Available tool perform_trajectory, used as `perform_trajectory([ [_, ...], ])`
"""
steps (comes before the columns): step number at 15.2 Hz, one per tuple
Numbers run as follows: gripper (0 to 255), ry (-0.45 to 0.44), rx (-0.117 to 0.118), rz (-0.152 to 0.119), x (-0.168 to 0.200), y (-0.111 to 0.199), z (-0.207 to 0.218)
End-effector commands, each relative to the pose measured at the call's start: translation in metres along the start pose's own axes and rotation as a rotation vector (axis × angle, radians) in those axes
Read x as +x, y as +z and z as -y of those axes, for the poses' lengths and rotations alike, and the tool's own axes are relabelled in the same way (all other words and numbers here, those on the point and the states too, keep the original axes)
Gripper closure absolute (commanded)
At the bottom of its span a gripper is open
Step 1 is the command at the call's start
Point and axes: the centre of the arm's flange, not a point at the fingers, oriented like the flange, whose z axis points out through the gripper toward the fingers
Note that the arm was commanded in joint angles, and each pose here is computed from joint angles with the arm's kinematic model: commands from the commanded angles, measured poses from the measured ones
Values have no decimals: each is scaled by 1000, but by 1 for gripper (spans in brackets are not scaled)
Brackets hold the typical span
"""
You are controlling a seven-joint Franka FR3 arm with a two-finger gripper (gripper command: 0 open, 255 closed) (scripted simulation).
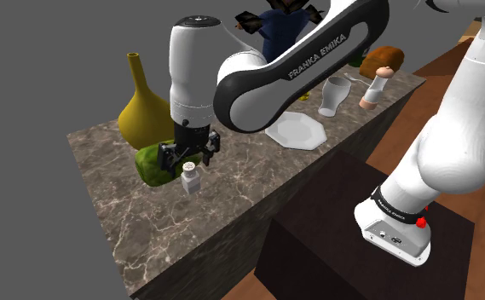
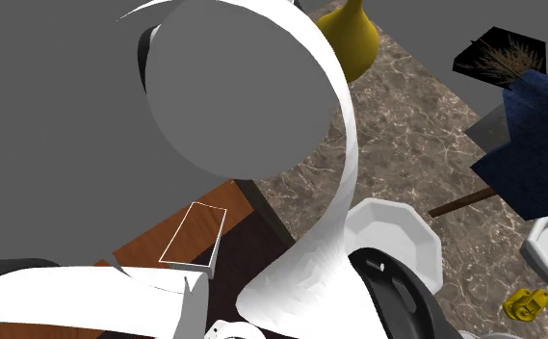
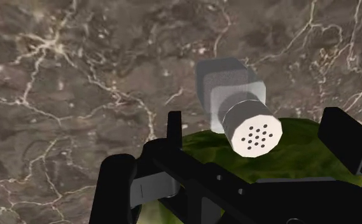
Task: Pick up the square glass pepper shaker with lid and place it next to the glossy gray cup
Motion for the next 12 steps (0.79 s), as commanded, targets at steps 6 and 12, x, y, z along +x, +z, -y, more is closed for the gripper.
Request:
perform_trajectory([
  [6,255,0,0,0,0,0,0],
  [12,255,0,0,0,0,0,0],
])
